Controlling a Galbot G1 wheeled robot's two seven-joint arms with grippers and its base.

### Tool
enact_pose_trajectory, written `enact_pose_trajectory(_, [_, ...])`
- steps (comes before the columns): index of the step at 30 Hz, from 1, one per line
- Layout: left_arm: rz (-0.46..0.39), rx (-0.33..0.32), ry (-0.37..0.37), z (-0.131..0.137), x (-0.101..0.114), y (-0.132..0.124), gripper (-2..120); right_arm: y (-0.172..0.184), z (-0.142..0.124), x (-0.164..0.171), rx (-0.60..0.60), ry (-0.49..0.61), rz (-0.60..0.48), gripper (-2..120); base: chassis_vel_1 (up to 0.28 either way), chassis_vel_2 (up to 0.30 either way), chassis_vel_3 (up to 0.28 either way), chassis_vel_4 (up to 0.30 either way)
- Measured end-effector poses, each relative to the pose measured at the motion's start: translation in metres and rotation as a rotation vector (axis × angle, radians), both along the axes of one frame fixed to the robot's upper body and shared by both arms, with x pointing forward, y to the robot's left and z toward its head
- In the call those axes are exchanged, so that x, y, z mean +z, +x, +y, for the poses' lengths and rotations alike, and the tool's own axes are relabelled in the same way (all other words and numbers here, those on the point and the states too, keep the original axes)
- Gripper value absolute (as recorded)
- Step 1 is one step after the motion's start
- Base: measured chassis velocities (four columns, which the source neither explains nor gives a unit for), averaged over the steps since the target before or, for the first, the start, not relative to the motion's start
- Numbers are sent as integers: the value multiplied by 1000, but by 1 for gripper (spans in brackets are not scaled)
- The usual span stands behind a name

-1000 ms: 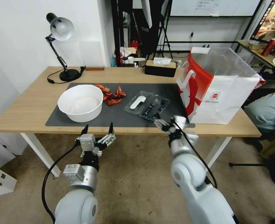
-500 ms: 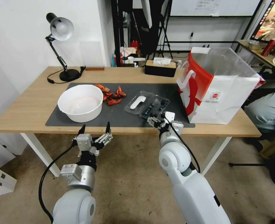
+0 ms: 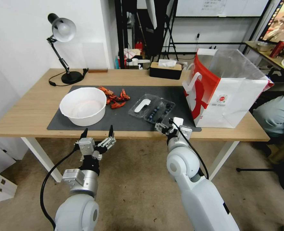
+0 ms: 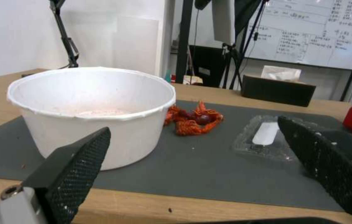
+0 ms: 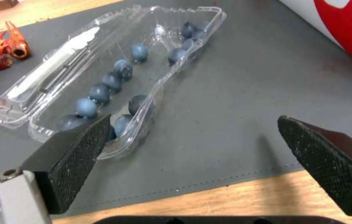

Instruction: Close the takeout container lid, then place the container into the takeout bag.

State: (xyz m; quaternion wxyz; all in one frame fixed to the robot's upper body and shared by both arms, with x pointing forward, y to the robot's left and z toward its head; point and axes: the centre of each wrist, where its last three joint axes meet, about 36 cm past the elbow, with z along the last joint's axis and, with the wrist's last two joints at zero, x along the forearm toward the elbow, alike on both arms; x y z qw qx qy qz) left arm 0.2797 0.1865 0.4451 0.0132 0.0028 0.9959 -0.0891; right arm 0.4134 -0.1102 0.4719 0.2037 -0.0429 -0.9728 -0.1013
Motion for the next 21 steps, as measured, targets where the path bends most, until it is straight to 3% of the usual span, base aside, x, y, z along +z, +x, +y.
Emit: enact_pose_trajectory(21, [-19, 5, 0, 0, -1, -3, 100, 12, -14, 8, -23, 19, 48, 100, 0, 0, 0, 0])
